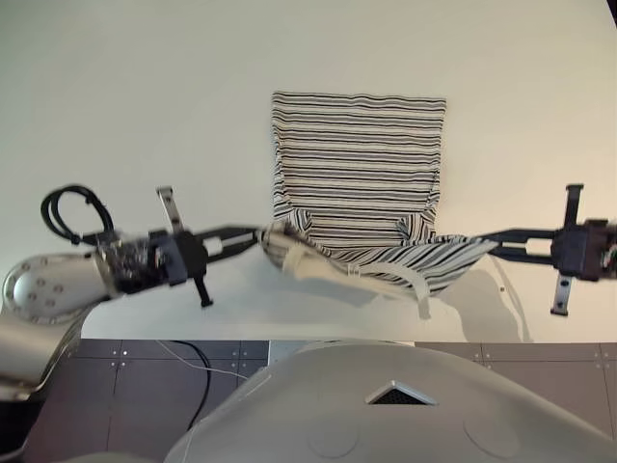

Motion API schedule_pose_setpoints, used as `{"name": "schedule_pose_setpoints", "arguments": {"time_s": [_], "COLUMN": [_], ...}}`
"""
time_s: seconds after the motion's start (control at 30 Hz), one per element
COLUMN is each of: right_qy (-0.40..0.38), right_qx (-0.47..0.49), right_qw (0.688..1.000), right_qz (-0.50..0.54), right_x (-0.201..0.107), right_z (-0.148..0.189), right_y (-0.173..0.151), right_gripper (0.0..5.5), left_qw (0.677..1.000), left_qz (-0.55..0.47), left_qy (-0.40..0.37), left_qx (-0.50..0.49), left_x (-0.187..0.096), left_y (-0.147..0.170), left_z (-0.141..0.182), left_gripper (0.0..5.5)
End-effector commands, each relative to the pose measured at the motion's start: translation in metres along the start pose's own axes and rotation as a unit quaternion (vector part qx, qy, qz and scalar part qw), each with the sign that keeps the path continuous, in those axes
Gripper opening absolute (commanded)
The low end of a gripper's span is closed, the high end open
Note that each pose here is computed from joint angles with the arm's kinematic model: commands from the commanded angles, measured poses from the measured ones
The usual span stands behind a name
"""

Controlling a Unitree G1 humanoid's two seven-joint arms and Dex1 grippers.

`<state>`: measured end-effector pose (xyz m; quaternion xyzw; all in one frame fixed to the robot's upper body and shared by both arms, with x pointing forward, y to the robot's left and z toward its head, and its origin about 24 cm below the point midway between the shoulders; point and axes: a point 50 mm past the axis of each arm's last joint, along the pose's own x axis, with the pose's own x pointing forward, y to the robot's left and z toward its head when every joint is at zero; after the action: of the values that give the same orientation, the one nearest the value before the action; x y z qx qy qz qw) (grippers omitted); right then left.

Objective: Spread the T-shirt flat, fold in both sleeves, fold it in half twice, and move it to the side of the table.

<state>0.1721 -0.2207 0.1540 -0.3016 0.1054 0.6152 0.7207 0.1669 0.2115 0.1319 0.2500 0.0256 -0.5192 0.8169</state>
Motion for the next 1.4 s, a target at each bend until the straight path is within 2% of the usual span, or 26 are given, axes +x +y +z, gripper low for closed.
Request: {"name": "schedule_pose_setpoints", "arguments": {"time_s": [0.03, 0.17, 0.27, 0.43, 0.5, 0.57, 0.6, 0.7, 0.77, 0.87, 0.93, 1.03, 1.13, 1.2, 1.27, 1.4], "right_qy": [-0.015, -0.016, 0.014, 0.097, 0.124, 0.142, 0.139, 0.085, 0.057, 0.052, 0.053, 0.059, 0.14, 0.19, 0.234, 0.274], "right_qx": [0.034, 0.078, 0.097, 0.137, 0.148, 0.157, 0.158, 0.202, 0.237, 0.253, 0.226, 0.139, -0.02, -0.11, -0.178, -0.256], "right_qw": [0.999, 0.994, 0.99, 0.977, 0.972, 0.966, 0.962, 0.941, 0.927, 0.916, 0.92, 0.949, 0.966, 0.961, 0.948, 0.927], "right_qz": [-0.035, -0.074, -0.101, -0.131, -0.134, -0.15, -0.176, -0.256, -0.285, -0.308, -0.315, -0.276, -0.216, -0.167, -0.119, 0.011], "right_x": [0.016, 0.04, 0.058, 0.074, 0.077, 0.086, 0.09, 0.096, 0.098, 0.101, 0.103, 0.117, 0.132, 0.138, 0.137, 0.122], "right_z": [-0.014, -0.034, -0.048, -0.081, -0.09, -0.096, -0.096, -0.09, -0.091, -0.098, -0.098, -0.094, -0.099, -0.104, -0.111, -0.125], "right_y": [-0.061, -0.122, -0.155, -0.166, -0.165, -0.163, -0.166, -0.176, -0.177, -0.172, -0.17, -0.162, -0.146, -0.136, -0.129, -0.11], "right_gripper": [0.12, 0.12, 0.12, 0.12, 0.12, 0.12, 0.36, 0.81, 1.16, 1.61, 1.61, 1.61, 1.61, 1.61, 1.61, 1.61], "left_qw": [0.994, 0.983, 0.979, 0.981, 0.979, 0.974, 0.969, 0.956, 0.948, 0.939, 0.939, 0.952, 0.975, 0.978, 0.976, 0.963], "left_qz": [0.104, 0.16, 0.174, 0.163, 0.158, 0.148, 0.145, 0.157, 0.204, 0.292, 0.315, 0.292, 0.16, 0.053, -0.01, -0.053], "left_qy": [0.02, 0.063, 0.082, 0.093, 0.114, 0.16, 0.188, 0.241, 0.238, 0.176, 0.138, 0.056, -0.005, 0.018, 0.059, 0.144], "left_qx": [-0.034, -0.067, -0.068, -0.057, -0.057, -0.064, -0.064, -0.052, -0.049, -0.043, -0.015, 0.077, 0.152, 0.199, 0.212, 0.222], "left_x": [0.032, 0.053, 0.071, 0.127, 0.139, 0.142, 0.14, 0.125, 0.116, 0.111, 0.112, 0.123, 0.141, 0.143, 0.139, 0.128], "left_y": [0.051, 0.087, 0.108, 0.127, 0.129, 0.123, 0.118, 0.105, 0.108, 0.125, 0.131, 0.128, 0.081, 0.038, 0.01, 0.0], "left_z": [-0.023, -0.05, -0.06, -0.068, -0.078, -0.097, -0.109, -0.134, -0.139, -0.125, -0.112, -0.077, -0.044, -0.048, -0.062, -0.085], "left_gripper": [0.1, 0.1, 0.1, 0.1, 0.1, 0.1, 0.34, 0.69, 1.0, 1.48, 1.52, 1.52, 1.52, 1.52, 1.52, 1.52]}}
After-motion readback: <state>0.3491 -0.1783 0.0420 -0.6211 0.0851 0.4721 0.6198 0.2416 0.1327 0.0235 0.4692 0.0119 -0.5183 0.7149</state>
